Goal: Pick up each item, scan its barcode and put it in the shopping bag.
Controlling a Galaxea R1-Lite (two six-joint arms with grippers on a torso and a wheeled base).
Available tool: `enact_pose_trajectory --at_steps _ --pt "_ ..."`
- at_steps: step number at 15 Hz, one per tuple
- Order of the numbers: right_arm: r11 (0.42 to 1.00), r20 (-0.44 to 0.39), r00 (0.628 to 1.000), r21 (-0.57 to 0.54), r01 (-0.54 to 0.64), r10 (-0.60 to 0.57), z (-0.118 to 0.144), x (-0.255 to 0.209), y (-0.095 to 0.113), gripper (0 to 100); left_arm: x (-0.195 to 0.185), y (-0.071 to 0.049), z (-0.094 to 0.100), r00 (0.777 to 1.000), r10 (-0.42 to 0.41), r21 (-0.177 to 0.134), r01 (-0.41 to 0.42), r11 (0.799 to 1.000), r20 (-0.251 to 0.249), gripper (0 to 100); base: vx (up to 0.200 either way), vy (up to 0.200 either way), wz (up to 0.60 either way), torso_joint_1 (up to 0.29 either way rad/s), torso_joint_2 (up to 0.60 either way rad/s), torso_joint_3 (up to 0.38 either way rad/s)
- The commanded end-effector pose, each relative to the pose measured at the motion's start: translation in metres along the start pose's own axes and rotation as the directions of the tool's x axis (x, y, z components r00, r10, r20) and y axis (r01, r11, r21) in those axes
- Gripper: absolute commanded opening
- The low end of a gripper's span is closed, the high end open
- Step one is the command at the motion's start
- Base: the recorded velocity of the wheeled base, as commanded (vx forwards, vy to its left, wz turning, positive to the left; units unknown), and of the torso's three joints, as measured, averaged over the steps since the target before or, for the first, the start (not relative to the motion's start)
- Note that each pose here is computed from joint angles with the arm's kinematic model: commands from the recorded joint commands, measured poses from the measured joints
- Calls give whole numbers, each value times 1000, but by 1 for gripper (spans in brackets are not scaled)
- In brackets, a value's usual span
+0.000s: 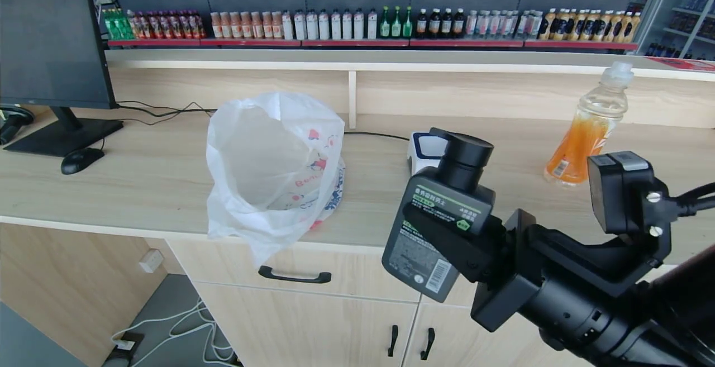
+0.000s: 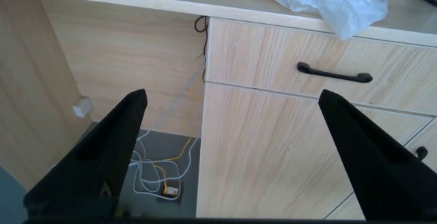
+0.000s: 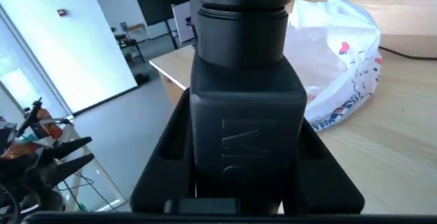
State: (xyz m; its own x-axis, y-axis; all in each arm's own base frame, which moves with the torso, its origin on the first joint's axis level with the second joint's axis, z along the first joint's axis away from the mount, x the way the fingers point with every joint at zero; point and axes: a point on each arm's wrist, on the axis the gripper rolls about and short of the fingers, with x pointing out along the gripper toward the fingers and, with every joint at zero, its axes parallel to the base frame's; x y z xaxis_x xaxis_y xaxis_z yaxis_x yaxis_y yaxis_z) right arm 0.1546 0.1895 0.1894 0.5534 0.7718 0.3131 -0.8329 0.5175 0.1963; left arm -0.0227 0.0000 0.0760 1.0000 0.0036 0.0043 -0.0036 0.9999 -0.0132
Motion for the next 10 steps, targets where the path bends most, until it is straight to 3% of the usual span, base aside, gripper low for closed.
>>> enact_pose_trajectory --at_steps 1,3,4,6,10 --pt "997 52 998 74 -29 26 14 -1 5 0 0 0 0 1000 1 -1 -1 1000 0 100 0 0 0 0 0 0" --pt "986 88 995 154 -56 43 22 1 9 0 0 0 0 1000 1 -1 -1 1000 -1 100 0 0 0 0 0 0" --pt "964 110 991 244 -105 80 27 1 19 0 0 0 0 1000 1 -1 -1 1000 0 100 0 0 0 0 0 0" --pt "931 108 984 322 -171 143 26 2 35 0 0 0 0 1000 1 -1 -1 1000 0 100 0 0 0 0 0 0" --pt "851 104 949 420 -314 299 23 -3 77 0 0 0 0 1000 1 -1 -1 1000 0 100 0 0 0 0 0 0"
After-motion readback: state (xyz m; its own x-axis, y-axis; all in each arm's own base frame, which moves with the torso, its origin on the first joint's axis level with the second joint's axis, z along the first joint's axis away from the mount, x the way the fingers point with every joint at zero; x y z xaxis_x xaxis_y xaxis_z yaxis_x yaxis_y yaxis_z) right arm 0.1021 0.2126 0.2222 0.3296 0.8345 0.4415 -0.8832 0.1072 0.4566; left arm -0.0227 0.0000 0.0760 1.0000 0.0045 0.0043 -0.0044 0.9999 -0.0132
